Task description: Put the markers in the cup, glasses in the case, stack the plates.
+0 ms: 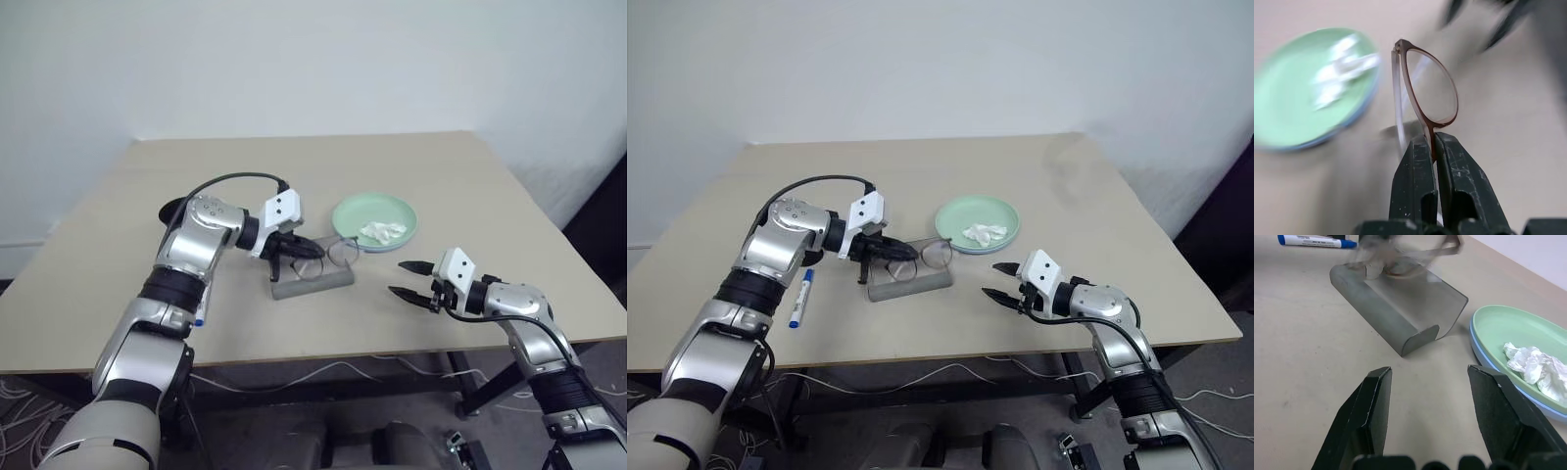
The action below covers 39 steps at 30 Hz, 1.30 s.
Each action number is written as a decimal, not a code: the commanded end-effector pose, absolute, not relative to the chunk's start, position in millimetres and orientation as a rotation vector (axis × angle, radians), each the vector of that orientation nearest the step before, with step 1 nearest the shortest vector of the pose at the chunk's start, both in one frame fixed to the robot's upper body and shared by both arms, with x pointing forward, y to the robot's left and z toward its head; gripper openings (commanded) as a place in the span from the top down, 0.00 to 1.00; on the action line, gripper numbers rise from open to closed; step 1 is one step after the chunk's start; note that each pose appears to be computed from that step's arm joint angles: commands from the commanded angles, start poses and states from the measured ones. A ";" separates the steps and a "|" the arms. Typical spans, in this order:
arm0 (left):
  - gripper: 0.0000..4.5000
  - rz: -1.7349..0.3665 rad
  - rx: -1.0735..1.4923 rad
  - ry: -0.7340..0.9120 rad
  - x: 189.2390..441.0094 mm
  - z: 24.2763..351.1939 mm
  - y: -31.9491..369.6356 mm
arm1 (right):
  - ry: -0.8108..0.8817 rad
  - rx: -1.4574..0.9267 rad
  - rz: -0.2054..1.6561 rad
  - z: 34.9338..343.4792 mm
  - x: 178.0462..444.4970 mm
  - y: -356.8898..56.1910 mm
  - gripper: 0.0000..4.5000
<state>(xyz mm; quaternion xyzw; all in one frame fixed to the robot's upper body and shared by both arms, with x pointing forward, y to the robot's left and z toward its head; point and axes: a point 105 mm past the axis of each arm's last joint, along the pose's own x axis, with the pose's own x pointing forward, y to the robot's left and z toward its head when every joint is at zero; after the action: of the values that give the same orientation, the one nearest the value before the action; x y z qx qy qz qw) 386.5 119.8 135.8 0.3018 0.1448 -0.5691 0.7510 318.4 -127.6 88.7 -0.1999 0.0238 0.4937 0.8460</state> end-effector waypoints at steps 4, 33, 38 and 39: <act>0.99 -1.171 0.830 0.237 407.3 134.9 113.3 | -0.031 -0.426 1.036 107.3 319.7 -123.3 0.40; 0.99 -1.377 0.828 0.477 380.5 88.4 115.5 | -0.017 -0.405 1.019 100.6 313.6 -119.7 0.40; 0.72 -1.325 0.830 0.444 386.9 92.7 114.4 | -0.020 -0.405 1.024 101.1 313.9 -118.1 0.40; 0.72 -1.313 0.825 0.441 388.4 93.7 114.1 | -0.020 -0.404 1.025 101.3 313.9 -117.8 0.40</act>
<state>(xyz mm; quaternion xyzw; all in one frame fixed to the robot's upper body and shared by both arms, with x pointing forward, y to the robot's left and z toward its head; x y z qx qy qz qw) 383.4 116.1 84.2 0.3634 0.2109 -0.5958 0.6844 310.9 -121.5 84.8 -0.1877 0.0204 0.4867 0.8529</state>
